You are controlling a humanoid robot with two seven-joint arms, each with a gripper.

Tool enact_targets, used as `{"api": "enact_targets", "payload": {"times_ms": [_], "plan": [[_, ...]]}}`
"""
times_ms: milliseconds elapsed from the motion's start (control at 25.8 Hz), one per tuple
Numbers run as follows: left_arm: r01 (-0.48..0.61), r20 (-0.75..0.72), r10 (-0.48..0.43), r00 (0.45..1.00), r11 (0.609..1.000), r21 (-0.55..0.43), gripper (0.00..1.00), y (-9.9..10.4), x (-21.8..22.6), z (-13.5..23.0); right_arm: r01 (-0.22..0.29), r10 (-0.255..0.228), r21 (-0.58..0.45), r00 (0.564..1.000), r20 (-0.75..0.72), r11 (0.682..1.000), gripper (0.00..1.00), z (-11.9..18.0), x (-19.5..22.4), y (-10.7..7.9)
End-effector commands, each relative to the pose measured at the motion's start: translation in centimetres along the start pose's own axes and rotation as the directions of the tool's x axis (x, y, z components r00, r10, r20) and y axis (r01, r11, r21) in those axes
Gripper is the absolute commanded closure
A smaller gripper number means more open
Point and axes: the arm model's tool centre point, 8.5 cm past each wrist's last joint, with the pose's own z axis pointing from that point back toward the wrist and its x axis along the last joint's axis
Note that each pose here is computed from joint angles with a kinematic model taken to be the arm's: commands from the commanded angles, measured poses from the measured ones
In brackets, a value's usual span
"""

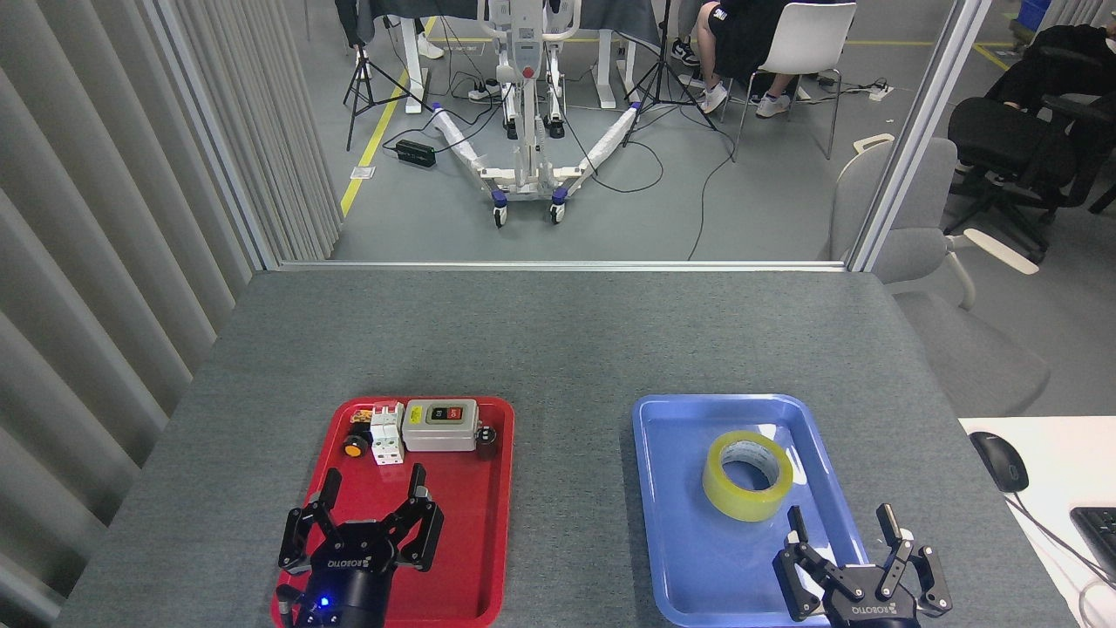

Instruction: Place and move tape with both arms

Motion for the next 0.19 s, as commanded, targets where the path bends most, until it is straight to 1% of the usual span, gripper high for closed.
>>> {"api": "enact_targets", "payload": {"times_ms": [0, 155], "plan": [[0.001, 0.000, -0.001, 1.000, 1.000, 0.000, 0.00, -0.01, -0.04, 0.00, 0.000, 0.000, -0.001, 1.000, -0.002, 1.000, 0.00, -0.11, -0.02, -0.02], [0.000, -0.003, 0.000, 1.000, 1.000, 0.000, 0.00, 0.00, -0.11, 0.00, 0.000, 0.000, 0.005, 1.000, -0.003, 1.000, 0.00, -0.10, -0.05, 0.19]]}}
